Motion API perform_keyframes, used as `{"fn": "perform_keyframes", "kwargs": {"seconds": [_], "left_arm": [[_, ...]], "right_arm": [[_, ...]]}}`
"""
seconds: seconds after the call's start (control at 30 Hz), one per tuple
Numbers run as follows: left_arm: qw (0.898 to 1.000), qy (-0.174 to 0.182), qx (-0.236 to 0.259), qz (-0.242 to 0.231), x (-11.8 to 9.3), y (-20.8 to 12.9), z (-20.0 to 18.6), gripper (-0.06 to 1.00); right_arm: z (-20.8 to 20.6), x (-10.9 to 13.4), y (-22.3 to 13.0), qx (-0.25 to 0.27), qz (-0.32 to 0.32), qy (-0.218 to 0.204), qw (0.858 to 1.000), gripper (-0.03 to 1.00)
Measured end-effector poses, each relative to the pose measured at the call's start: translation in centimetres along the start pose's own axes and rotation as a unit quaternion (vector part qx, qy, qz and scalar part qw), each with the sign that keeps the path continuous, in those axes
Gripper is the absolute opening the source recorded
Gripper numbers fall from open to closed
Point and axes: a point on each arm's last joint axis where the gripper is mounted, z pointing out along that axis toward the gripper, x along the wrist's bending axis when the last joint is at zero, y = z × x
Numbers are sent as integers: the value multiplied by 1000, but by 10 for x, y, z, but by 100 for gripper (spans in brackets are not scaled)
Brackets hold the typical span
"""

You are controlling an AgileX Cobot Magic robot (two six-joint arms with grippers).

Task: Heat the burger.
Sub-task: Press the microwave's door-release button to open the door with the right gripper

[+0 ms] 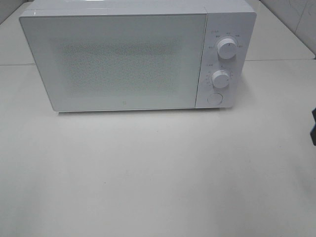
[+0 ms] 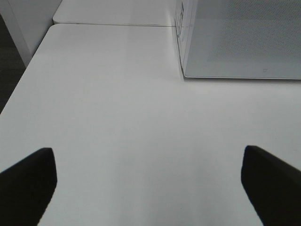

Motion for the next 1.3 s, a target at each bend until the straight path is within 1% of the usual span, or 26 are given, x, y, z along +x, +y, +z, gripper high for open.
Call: {"fn": "perform_keyframes", "kwargs": {"seconds": [0.07, 0.1, 0.17, 0.23, 0.33, 0.4, 0.5, 0.53, 0.57, 0.6, 0.67, 0.7, 0.77, 0.8, 0.83, 0.87, 0.93, 0.97, 1.0, 1.03, 1.07, 1.1, 1.13, 1.17, 1.2, 1.3], "left_arm": [[1000, 0, 0, 0, 0, 0, 0, 99], [1000, 0, 0, 0, 0, 0, 0, 99], [1000, 0, 0, 0, 0, 0, 0, 99], [1000, 1, 0, 0, 0, 0, 0, 99], [1000, 1, 0, 0, 0, 0, 0, 99], [1000, 1, 0, 0, 0, 0, 0, 99], [1000, 1, 0, 0, 0, 0, 0, 99], [1000, 1, 0, 0, 0, 0, 0, 99], [1000, 1, 0, 0, 0, 0, 0, 99], [1000, 1, 0, 0, 0, 0, 0, 99], [1000, 1, 0, 0, 0, 0, 0, 99], [1000, 1, 0, 0, 0, 0, 0, 99], [1000, 1, 0, 0, 0, 0, 0, 99], [1000, 1, 0, 0, 0, 0, 0, 99], [1000, 1, 0, 0, 0, 0, 0, 99], [1000, 1, 0, 0, 0, 0, 0, 99], [1000, 1, 0, 0, 0, 0, 0, 99], [1000, 1, 0, 0, 0, 0, 0, 99], [1000, 1, 0, 0, 0, 0, 0, 99], [1000, 1, 0, 0, 0, 0, 0, 99], [1000, 1, 0, 0, 0, 0, 0, 99], [1000, 1, 0, 0, 0, 0, 0, 99], [1000, 1, 0, 0, 0, 0, 0, 99], [1000, 1, 0, 0, 0, 0, 0, 99], [1000, 1, 0, 0, 0, 0, 0, 99], [1000, 1, 0, 0, 0, 0, 0, 99]], "right_arm": [[0, -3, -2, 11, -1, -5, 1000, 82], [-4, -7, -7, 26, -1, -9, 1000, 80], [-7, -8, -10, 28, -2, -9, 1000, 79], [-26, -8, -26, -3, -3, 13, 1000, 76], [-29, -8, -31, -10, -2, 18, 1000, 75], [-46, -10, -54, -53, -7, 24, 998, 75], [-49, -10, -59, -64, -9, 24, 998, 75], [-58, -12, -71, -92, -12, 25, 995, 75], [-62, -12, -77, -106, -13, 25, 994, 75], [-62, -12, -77, -106, -13, 25, 994, 75], [-78, -15, -97, -168, -15, 29, 985, 75], [-78, -15, -97, -168, -15, 29, 985, 75], [-81, -15, -102, -184, -18, 30, 982, 75], [-86, -15, -113, -213, -26, 33, 976, 75], [-87, -15, -119, -227, -27, 36, 973, 75], [-87, -15, -119, -227, -27, 36, 973, 75], [-94, -15, -133, -273, -36, 43, 960, 75], [-94, -15, -133, -273, -36, 43, 960, 75], [-96, -15, -136, -285, -36, 43, 957, 75], [-99, -15, -142, -306, -37, 45, 950, 75], [-99, -15, -142, -306, -37, 45, 950, 75], [-103, -16, -148, -326, -36, 45, 944, 75], [-103, -16, -148, -326, -36, 45, 944, 75], [-104, -16, -151, -336, -35, 45, 940, 75], [-107, -17, -156, -354, -35, 44, 933, 75], [-109, -17, -160, -365, -35, 44, 929, 75]]}}
